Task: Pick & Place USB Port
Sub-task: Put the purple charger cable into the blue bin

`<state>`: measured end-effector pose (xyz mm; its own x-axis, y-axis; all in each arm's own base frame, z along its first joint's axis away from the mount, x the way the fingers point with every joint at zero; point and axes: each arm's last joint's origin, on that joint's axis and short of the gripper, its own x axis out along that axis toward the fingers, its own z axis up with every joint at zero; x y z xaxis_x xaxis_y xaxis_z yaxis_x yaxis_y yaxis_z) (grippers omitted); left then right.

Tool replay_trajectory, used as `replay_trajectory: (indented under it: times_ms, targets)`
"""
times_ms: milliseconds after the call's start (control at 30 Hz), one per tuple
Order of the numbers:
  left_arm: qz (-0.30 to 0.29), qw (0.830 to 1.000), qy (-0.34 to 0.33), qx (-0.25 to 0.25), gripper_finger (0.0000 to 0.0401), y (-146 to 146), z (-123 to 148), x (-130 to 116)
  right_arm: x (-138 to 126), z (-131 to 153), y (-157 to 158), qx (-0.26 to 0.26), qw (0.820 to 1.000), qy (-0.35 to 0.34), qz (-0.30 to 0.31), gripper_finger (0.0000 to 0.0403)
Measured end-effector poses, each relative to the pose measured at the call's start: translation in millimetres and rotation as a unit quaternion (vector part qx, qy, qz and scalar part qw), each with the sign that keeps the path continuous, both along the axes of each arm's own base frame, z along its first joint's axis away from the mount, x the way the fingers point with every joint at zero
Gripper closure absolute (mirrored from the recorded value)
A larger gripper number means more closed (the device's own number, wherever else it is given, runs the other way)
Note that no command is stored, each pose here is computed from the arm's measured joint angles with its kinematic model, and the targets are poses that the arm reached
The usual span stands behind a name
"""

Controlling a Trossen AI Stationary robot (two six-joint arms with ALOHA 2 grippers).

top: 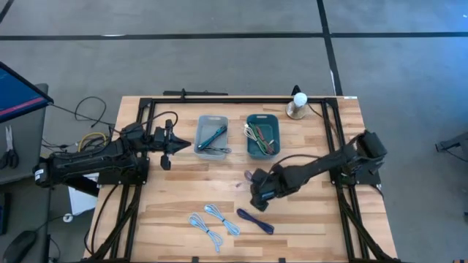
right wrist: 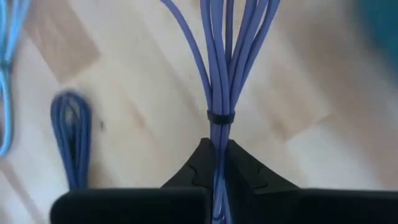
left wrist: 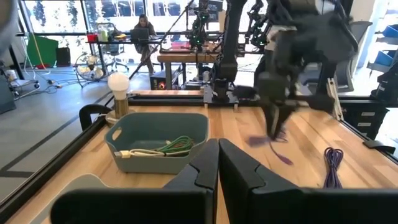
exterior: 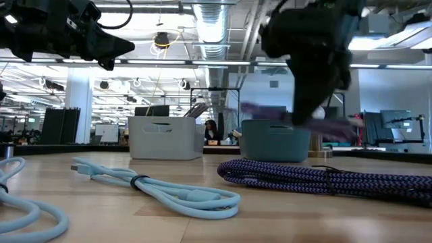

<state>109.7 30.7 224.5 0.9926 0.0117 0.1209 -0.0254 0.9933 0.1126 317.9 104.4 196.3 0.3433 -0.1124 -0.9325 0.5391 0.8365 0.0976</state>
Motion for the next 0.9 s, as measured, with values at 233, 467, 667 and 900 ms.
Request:
replay_trajectory:
  times_ms: [233, 467, 667, 900]
  targets:
    - [0.000, 1.000, -0.002, 0.001, 0.0388, 0.0, 0.3, 0.0, -12.7, 50.4, -33.9, -0.075, 0.994, -0.081, -0.018, 0.0398]
    - [0.000, 1.000, -0.003, 0.001, 0.0388, 0.0, 0.6, -0.1, -16.0, 69.6, -87.2, -0.123, 0.987, -0.090, -0.058, 0.0398]
    - [0.000, 1.000, -0.006, 0.002, 0.0388, -0.1, 1.2, -0.1, -17.7, 64.4, -127.7, -0.133, 0.986, -0.048, -0.087, 0.0400]
    - [0.000, 1.000, -0.006, 0.002, 0.0388, -0.1, 1.3, -0.2, -22.0, 63.8, -155.1, -0.118, 0.984, -0.038, -0.126, 0.0400]
